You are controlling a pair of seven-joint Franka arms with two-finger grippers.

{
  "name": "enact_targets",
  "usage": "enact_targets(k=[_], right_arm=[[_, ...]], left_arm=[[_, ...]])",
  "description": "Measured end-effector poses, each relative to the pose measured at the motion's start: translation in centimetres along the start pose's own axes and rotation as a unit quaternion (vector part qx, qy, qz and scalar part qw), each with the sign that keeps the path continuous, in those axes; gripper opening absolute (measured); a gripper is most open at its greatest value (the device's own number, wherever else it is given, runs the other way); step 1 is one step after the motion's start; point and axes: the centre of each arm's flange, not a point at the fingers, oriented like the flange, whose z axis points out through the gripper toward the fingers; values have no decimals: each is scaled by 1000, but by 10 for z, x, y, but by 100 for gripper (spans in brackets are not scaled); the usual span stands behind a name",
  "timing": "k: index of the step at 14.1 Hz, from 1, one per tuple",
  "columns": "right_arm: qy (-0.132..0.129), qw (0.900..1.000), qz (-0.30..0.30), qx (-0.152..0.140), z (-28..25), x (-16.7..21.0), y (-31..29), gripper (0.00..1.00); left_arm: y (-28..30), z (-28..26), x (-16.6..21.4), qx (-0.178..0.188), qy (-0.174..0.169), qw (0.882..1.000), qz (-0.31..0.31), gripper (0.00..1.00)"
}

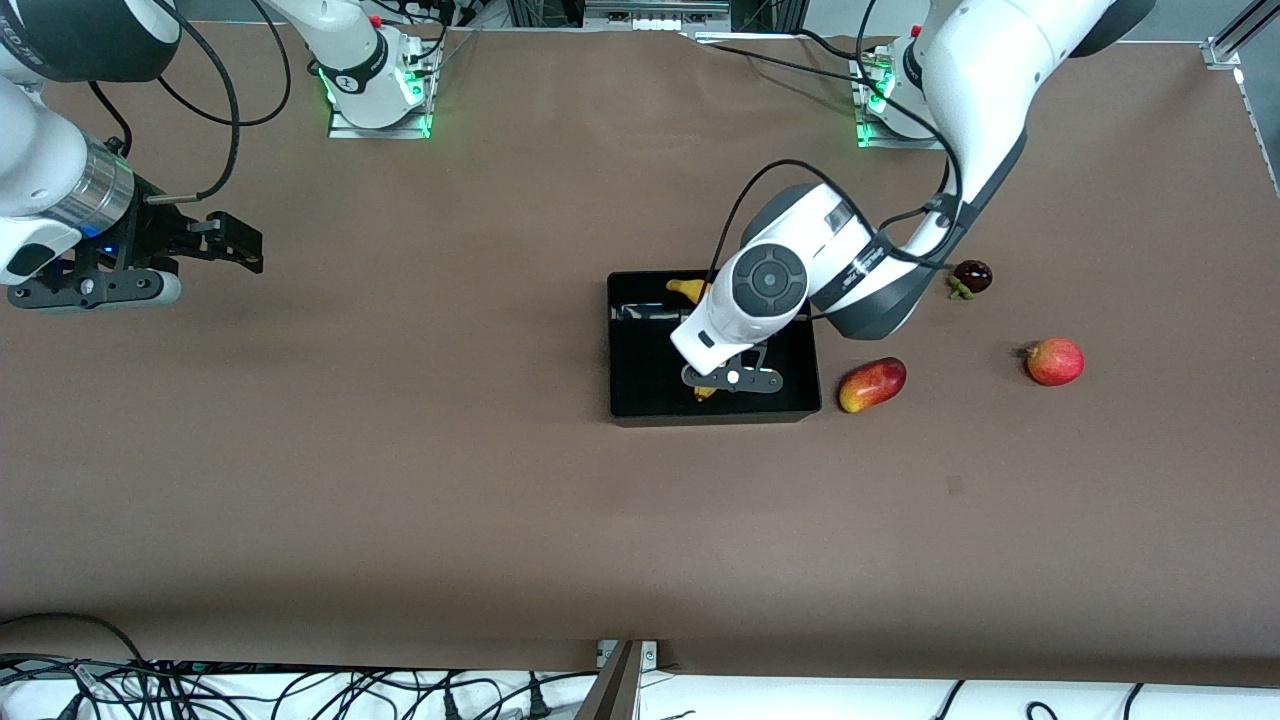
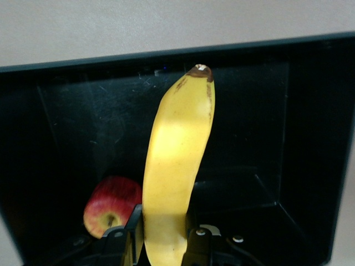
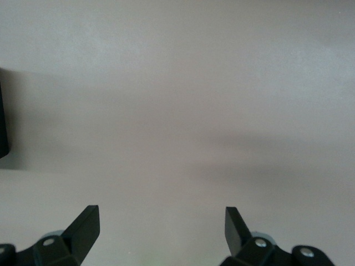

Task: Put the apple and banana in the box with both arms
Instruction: 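Carry the banana over the box and lower it inside with the left gripper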

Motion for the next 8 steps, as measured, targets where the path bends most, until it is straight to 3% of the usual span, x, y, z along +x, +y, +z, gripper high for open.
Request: enact_targets(k=[4, 8], right_arm=[[0, 1000, 0, 0, 0, 0, 0, 100], [0, 1000, 0, 0, 0, 0, 0, 100]], left_arm=[[-2, 40, 10, -7, -19, 1000, -5, 33], [16, 82, 9, -2, -14, 1000, 3, 33]])
